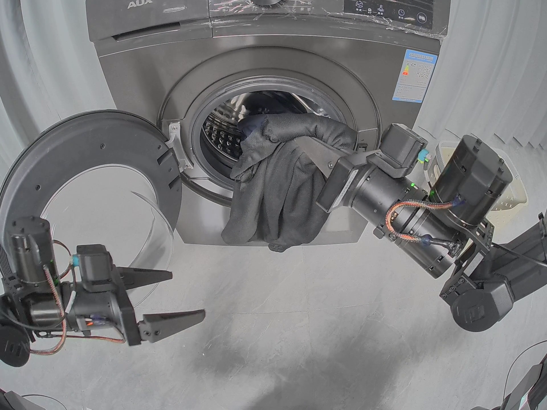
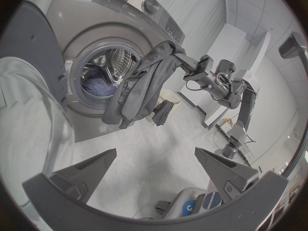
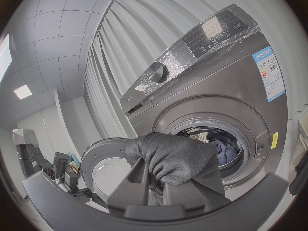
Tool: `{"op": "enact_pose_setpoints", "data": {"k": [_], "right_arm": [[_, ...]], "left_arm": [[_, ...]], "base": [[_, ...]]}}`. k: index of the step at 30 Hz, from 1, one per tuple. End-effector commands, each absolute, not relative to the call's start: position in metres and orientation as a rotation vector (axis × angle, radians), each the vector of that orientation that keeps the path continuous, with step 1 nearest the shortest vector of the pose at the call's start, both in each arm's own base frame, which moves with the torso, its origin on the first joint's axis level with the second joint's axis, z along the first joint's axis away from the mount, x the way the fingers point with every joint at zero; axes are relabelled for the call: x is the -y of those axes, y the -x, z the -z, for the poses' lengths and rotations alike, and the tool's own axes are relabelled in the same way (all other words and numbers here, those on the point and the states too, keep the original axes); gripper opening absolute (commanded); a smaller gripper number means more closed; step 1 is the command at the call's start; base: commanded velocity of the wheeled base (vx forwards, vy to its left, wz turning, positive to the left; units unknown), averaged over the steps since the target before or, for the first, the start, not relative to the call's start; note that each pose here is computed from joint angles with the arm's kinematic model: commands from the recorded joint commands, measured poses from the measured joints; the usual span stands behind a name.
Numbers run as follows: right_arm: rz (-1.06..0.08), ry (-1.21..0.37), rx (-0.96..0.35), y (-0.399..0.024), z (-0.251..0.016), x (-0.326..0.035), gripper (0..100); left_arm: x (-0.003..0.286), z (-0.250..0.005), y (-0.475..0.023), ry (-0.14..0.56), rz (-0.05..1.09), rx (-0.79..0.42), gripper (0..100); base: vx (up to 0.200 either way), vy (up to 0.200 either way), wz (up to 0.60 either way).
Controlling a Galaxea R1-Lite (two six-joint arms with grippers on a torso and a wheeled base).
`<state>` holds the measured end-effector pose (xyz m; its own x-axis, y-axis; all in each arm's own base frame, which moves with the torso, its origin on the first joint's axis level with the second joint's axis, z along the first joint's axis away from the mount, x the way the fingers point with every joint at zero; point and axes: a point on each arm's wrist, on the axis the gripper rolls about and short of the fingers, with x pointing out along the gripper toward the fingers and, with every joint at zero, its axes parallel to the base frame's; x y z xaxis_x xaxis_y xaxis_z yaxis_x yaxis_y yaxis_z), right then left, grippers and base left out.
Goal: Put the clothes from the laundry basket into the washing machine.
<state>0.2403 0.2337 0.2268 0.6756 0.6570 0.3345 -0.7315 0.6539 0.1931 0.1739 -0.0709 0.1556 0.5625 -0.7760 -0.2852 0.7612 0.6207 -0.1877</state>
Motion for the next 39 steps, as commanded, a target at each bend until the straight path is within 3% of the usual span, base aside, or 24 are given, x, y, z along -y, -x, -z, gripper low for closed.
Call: {"op": "enact_pose_setpoints", "data": {"k": [1, 15, 23, 31, 39], "right_arm": [[-0.804, -0.329, 0.245, -0.240, -0.227, -0.237, 0], [-0.822, -0.331, 0.248, -0.233, -0.227, -0.240, 0], [-0.829, -0.326, 0.250, -0.231, -0.227, -0.242, 0], [-0.829, -0.324, 0.245, -0.231, -0.226, -0.241, 0], [-0.828, -0.322, 0.243, -0.231, -0.225, -0.241, 0]], "left_arm": [[0.096, -0.143, -0.211, 0.082, 0.944, -0.445, 100], [0.121, -0.127, -0.274, 0.169, 0.904, -0.429, 100], [0.134, -0.115, -0.301, 0.167, 0.871, -0.391, 100], [0.148, -0.126, -0.308, 0.213, 0.883, -0.320, 100], [0.156, -0.125, -0.313, 0.212, 0.864, -0.283, 100]], "base": [[0.000, 0.000, 0.00], [0.000, 0.000, 0.00], [0.000, 0.000, 0.00], [0.000, 0.000, 0.00], [0.000, 0.000, 0.00]]}}
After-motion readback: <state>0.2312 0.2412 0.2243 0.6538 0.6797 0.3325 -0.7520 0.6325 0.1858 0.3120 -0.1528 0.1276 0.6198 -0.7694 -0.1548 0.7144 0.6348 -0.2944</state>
